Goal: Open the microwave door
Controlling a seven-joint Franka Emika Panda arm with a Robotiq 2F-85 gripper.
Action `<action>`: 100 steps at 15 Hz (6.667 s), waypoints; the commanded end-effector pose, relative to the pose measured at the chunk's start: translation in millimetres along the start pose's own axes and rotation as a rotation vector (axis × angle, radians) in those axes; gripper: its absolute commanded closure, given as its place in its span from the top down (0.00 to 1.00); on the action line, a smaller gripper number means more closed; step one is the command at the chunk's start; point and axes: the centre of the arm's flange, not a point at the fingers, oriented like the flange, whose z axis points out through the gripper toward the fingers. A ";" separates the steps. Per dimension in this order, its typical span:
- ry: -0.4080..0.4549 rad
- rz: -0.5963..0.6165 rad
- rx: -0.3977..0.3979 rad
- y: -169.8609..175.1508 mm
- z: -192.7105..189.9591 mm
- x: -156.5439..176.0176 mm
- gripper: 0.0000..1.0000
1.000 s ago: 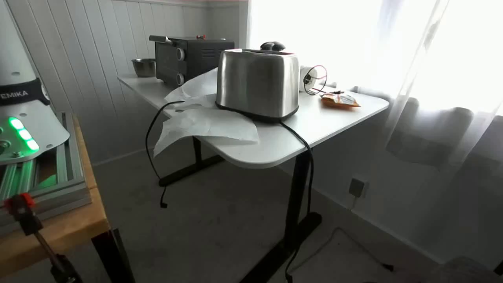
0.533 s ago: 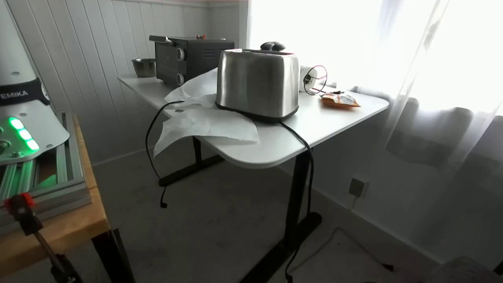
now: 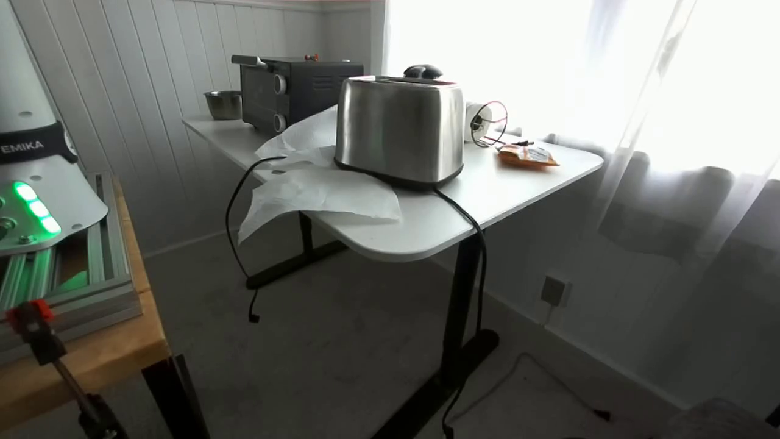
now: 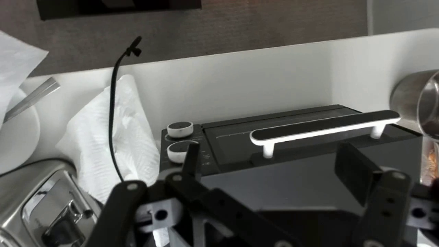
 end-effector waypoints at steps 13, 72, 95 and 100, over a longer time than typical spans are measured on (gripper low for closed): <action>-0.116 0.579 -0.159 -14.1 80.4 16.2 1.00; 0.026 0.247 -0.186 -27.4 110.1 31.0 1.00; -0.038 0.160 -0.247 -22.7 131.1 41.7 1.00; -0.118 0.085 -0.292 -22.2 139.5 32.6 1.00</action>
